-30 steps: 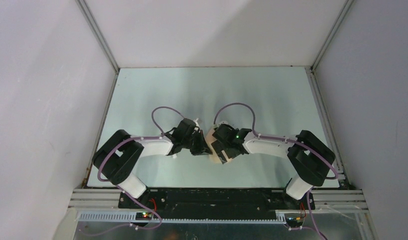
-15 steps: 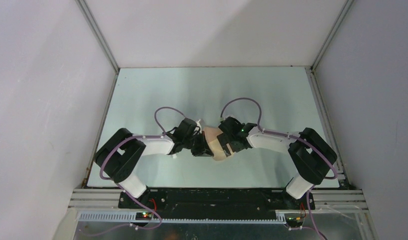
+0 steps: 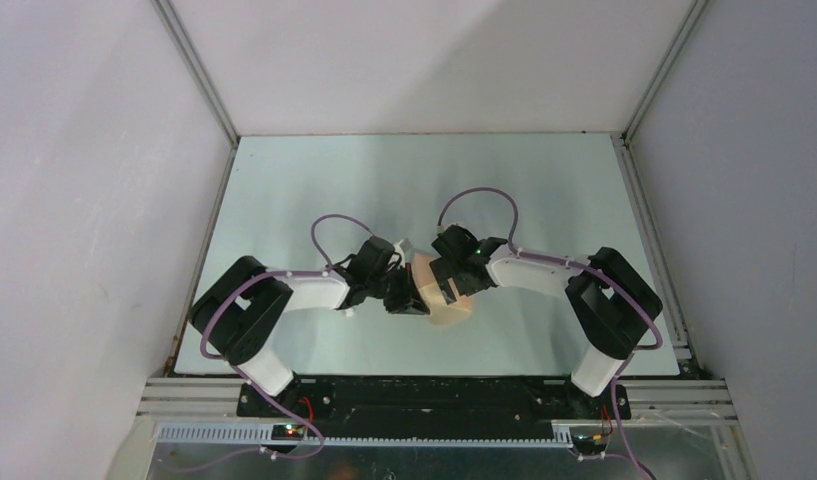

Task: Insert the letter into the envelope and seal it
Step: Place the envelope at the center of the board.

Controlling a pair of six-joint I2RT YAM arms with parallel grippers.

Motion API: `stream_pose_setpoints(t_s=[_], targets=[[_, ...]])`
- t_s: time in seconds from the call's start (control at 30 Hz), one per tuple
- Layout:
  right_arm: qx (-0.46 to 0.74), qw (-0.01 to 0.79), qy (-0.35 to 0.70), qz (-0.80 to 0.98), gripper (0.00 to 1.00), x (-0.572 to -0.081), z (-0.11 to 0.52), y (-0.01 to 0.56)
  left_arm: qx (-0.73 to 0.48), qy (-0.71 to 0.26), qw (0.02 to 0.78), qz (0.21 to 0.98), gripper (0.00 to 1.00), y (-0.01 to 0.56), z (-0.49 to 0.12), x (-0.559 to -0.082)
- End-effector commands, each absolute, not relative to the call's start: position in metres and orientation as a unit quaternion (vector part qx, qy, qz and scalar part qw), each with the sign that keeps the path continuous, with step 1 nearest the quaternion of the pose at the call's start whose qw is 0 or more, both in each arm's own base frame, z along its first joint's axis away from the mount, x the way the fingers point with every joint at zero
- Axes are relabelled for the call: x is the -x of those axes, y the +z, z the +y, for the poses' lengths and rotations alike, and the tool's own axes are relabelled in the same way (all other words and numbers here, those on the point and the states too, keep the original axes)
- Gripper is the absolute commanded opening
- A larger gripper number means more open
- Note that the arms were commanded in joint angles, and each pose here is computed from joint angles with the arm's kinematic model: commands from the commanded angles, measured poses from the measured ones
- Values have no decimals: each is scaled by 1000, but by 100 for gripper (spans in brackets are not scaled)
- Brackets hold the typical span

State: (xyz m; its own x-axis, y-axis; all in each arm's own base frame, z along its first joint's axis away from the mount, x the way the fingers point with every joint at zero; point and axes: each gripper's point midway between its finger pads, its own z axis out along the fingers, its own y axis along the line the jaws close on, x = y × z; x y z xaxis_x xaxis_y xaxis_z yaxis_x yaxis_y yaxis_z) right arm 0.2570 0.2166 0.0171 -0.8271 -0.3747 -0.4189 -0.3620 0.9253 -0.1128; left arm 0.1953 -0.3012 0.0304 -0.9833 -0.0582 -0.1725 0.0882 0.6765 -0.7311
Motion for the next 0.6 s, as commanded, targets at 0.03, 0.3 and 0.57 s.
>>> stream_pose_setpoints(t_s=[0.03, 0.3, 0.57], targets=[[198, 265, 13, 944, 94, -260, 242, 44, -31, -428, 105, 897, 0, 48, -314, -204], [203, 252, 50, 945, 95, -232, 260, 50, -30, -429, 106, 897, 0, 50, -313, -203], [170, 282, 90, 940, 95, -238, 255, 85, -42, -418, 111, 901, 0, 56, -306, -199]])
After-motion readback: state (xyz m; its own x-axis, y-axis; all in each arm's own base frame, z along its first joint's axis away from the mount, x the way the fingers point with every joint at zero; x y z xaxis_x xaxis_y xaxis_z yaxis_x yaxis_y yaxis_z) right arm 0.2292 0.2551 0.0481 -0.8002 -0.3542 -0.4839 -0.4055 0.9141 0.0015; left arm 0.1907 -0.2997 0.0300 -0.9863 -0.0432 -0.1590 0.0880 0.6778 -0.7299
